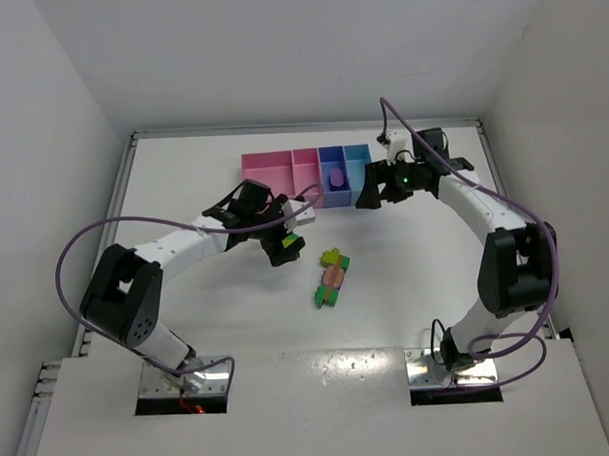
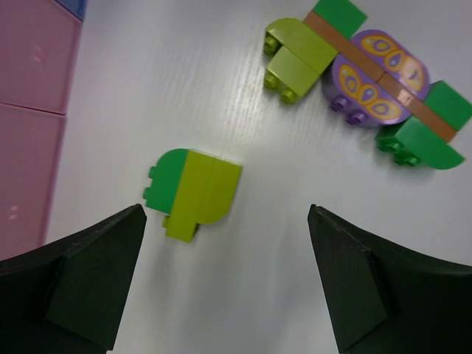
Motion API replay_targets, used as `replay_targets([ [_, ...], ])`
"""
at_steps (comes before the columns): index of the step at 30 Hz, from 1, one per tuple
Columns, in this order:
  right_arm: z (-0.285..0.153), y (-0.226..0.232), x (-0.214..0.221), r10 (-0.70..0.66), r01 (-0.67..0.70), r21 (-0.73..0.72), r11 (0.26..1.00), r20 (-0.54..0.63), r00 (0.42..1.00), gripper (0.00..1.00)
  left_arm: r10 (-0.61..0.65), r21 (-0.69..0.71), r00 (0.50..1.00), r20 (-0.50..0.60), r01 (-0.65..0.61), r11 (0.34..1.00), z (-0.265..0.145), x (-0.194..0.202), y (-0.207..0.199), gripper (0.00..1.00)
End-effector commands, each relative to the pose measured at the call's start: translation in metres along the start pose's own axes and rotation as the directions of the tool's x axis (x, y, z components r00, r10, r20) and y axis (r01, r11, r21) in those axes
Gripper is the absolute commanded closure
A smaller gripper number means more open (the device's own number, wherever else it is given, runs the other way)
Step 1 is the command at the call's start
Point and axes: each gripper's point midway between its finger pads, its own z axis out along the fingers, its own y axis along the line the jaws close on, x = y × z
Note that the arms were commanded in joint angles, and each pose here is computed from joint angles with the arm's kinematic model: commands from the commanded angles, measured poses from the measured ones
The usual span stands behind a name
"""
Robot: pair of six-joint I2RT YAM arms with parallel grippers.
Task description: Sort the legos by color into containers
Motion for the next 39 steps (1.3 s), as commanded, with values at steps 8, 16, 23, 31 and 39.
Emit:
replay_targets([
  [8,-0.012,0.014,-0.010,-0.032,0.034,-0.047,0.998,0.039,0.999,0.11,0.190,-0.037,0.981,-0.039,-0.192,0.981,0.024,0.014,0.040,0.00],
  [16,-0.008,0.012,-0.010,-0.026,0.028,-0.057,0.998,0.031,0.999,0.11,0.225,-0.026,0.972,-0.061,-0.227,0.974,0.043,0.017,0.053,0.00],
  [23,-0.006,0.011,-0.015,-0.025,0.027,-0.058,0.998,0.030,0.999,0.11,0.232,0.000,0.969,-0.085,-0.233,0.973,0.053,0.026,0.053,0.04],
  [31,0.002,0.032,-0.010,0.092,-0.087,-0.198,0.976,0.016,0.996,0.11,0.203,0.028,0.975,-0.093,-0.201,0.979,0.048,0.033,0.046,0.47],
  [39,0.020,0.063,-0.015,0.375,-0.363,-0.449,0.817,-0.066,0.925,0.11,0.086,-0.075,0.996,0.037,-0.083,0.994,0.026,-0.001,0.049,0.68],
])
